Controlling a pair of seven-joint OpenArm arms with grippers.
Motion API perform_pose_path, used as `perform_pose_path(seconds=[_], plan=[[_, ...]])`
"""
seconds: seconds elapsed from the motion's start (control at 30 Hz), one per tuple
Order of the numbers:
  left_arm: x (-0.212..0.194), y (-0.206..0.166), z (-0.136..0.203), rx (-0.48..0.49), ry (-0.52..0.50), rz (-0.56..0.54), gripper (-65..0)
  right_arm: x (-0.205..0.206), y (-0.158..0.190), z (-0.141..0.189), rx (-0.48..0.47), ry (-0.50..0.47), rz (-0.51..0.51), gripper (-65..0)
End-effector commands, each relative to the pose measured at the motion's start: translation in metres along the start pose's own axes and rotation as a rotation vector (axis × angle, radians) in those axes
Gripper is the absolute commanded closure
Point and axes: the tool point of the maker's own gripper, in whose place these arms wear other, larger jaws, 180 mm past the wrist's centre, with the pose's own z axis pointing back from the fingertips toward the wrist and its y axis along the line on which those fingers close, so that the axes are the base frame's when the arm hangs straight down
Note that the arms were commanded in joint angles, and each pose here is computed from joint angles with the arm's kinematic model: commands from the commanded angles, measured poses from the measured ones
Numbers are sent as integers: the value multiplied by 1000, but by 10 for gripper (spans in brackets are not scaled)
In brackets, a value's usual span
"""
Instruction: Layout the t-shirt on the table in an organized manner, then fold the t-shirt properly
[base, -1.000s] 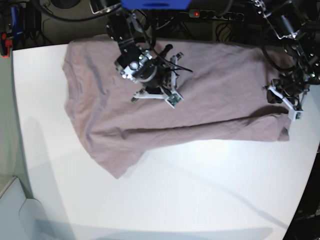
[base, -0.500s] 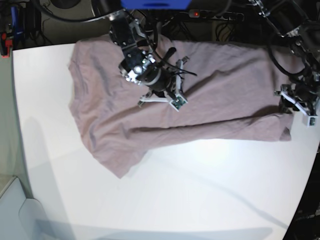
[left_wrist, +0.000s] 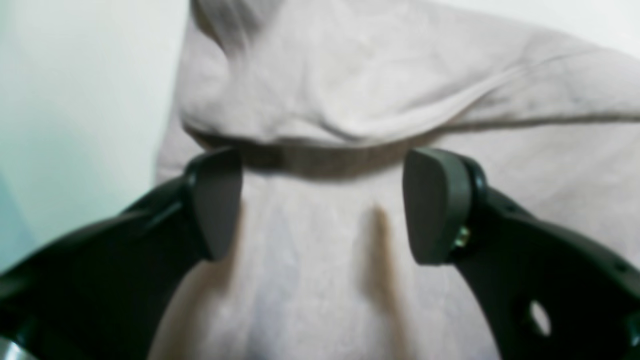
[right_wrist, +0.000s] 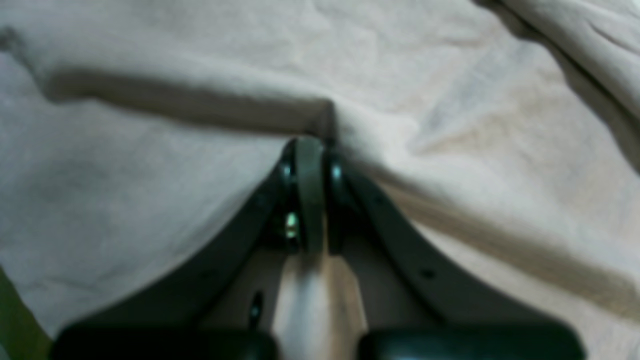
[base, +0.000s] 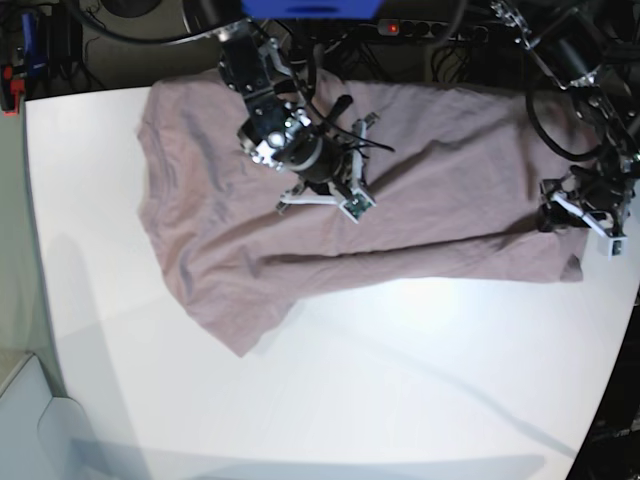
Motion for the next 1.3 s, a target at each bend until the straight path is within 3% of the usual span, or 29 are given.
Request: perform_pose_path(seconds=[0.0,0.6,0.7,0.77,1.03,1.27], plan=[[21,5,4,8,-64,-10,-491,-10,2,0,-1,59,10,0],[27,-6,-25,-60,-52,78,-491,-9,1,0,-3,58,14,0],[33,-7,-25,-63,-86,81,-486,-6,-2,0,-9,55,17,0],[35,-8,-26,-64,-102,83,-441,-5,-3,0,-11,53,18,0],[44,-10,-28,-71,-117,85,-154,-4,-4,0,-11,51,19,0],[24,-11,-38,-93,-64,128,0,-4,-4,0,-11,51,19,0]])
